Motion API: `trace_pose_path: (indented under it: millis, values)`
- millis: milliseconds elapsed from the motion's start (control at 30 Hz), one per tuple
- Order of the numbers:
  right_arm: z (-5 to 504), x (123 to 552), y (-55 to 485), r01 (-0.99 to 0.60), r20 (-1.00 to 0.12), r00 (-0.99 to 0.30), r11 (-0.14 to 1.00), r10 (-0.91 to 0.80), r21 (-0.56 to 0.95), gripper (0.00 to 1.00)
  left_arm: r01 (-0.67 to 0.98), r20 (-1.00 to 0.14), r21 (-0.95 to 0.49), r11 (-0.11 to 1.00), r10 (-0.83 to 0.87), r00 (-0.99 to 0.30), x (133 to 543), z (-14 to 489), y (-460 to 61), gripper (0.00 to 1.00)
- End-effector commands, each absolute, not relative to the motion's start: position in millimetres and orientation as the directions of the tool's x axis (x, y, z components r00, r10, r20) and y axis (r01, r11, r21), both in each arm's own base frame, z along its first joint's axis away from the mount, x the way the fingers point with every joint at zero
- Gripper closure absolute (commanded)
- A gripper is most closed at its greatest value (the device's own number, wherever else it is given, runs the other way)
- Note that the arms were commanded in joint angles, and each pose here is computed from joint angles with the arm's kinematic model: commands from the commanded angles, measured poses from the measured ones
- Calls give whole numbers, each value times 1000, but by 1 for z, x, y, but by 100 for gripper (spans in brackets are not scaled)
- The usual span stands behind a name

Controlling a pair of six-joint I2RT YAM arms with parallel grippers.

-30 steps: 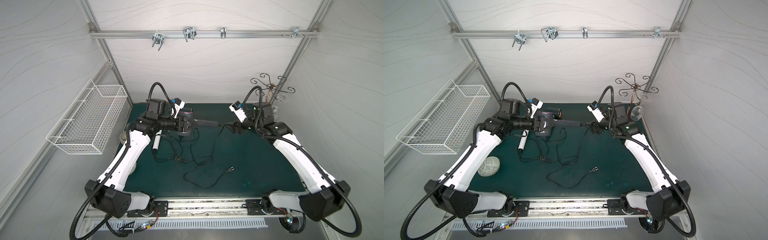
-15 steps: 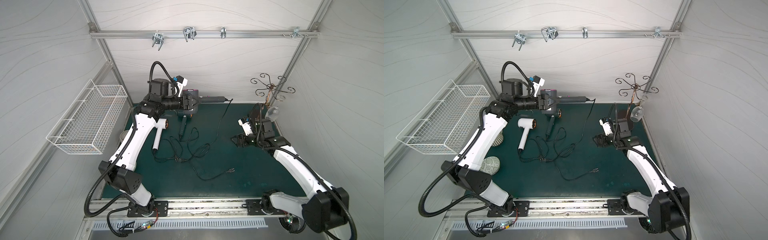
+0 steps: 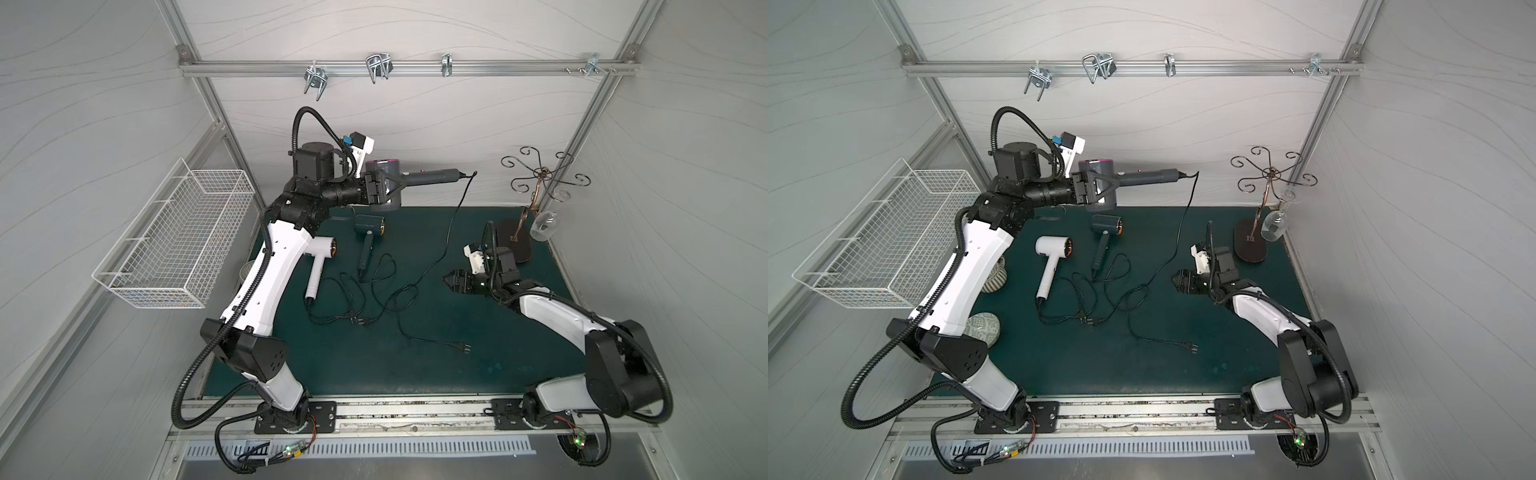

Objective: Wrap the cord around the hair dryer
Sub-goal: Wrap the power cord around the hair dryer.

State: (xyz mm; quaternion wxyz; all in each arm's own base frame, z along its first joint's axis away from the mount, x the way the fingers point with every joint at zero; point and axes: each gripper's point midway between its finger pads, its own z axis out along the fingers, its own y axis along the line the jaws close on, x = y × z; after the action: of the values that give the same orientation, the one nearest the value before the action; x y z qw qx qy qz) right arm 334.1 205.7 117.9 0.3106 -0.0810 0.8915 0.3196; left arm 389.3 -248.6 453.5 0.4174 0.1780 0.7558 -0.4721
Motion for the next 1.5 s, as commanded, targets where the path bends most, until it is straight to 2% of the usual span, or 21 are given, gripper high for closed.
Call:
trace_pose_path:
  millis: [0, 133, 233, 467, 700, 933, 1067, 1267, 1300, 1467]
  values:
    - [132, 356, 226, -342, -650, -736, 724, 191, 600, 18, 758, -872, -483, 437, -167, -459, 379, 505, -250, 100]
    - [124, 368, 235, -335, -671, -703, 723, 235, 605, 18, 756, -873, -481, 443, -167, -458, 377, 505, -248, 100]
    - [103, 378, 229, -242, -641, -723, 773, 259, 586, 19, 759, -876, -478, 443, -173, -451, 376, 508, -248, 100]
    - [86, 386, 265, -286, -633, -737, 738, 238, 611, 22, 764, -883, -467, 445, -182, -433, 371, 517, -245, 100]
    - [68, 387, 285, -256, -601, -743, 705, 293, 661, 29, 764, -887, -459, 454, -180, -426, 367, 519, -243, 100]
    - [59, 404, 299, -251, -585, -742, 674, 327, 695, 45, 758, -883, -466, 457, -181, -434, 363, 517, -241, 100]
    - [57, 410, 304, -245, -564, -734, 627, 378, 739, 70, 753, -881, -469, 463, -182, -437, 363, 515, -240, 100]
    - [56, 404, 290, -235, -550, -728, 605, 409, 761, 97, 743, -880, -469, 478, -176, -442, 364, 510, -237, 100]
    - [57, 402, 285, -233, -547, -731, 605, 407, 762, 100, 739, -879, -470, 483, -177, -443, 366, 508, -235, 100]
    - [84, 384, 263, -289, -575, -764, 639, 295, 712, 100, 697, -865, -494, 520, -212, -455, 379, 501, -214, 100]
